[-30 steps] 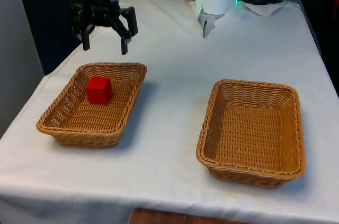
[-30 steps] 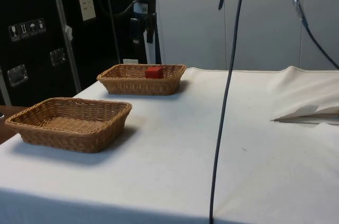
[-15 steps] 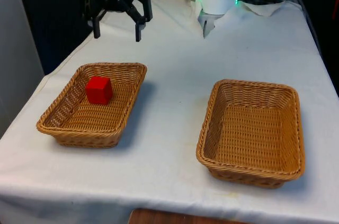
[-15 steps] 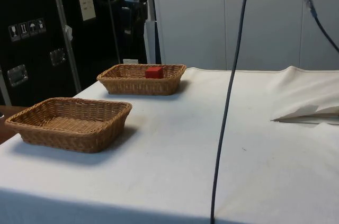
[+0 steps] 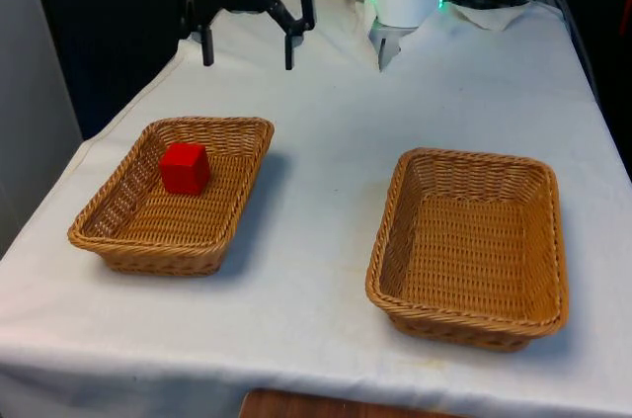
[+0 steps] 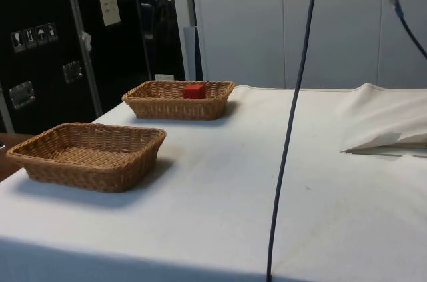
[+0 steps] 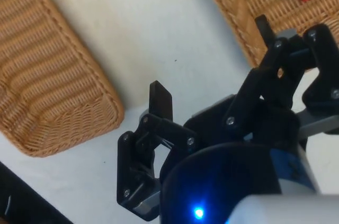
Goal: Pick up the red cube and place it into the right basket.
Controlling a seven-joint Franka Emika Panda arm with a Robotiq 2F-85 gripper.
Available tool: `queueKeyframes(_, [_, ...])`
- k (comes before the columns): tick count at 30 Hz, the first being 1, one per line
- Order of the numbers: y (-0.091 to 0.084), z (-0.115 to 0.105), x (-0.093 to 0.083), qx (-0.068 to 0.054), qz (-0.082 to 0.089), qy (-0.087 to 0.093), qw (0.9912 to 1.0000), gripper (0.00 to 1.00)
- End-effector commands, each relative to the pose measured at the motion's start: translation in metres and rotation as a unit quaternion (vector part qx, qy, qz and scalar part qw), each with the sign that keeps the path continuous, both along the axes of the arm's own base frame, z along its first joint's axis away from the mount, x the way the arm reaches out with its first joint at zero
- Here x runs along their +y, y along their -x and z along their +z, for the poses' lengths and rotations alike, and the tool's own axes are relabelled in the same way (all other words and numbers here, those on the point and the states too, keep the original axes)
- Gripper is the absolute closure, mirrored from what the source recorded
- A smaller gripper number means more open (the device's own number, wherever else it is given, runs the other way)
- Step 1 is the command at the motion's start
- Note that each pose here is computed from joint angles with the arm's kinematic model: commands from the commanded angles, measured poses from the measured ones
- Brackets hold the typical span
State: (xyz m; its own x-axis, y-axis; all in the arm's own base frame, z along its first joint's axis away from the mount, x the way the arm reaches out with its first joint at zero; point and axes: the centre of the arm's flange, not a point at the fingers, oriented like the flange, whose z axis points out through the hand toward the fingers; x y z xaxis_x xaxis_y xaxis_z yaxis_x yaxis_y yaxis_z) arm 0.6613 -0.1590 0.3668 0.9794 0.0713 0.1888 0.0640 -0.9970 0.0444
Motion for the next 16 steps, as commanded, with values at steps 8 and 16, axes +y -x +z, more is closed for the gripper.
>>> queueKeyframes(8, [-0.003,0.005,0.023,-0.005,0.017,-0.003,0.99984,0.00])
queueKeyframes(16, [-0.002,0.003,0.026,-0.003,0.021,-0.011,0.99970,0.00])
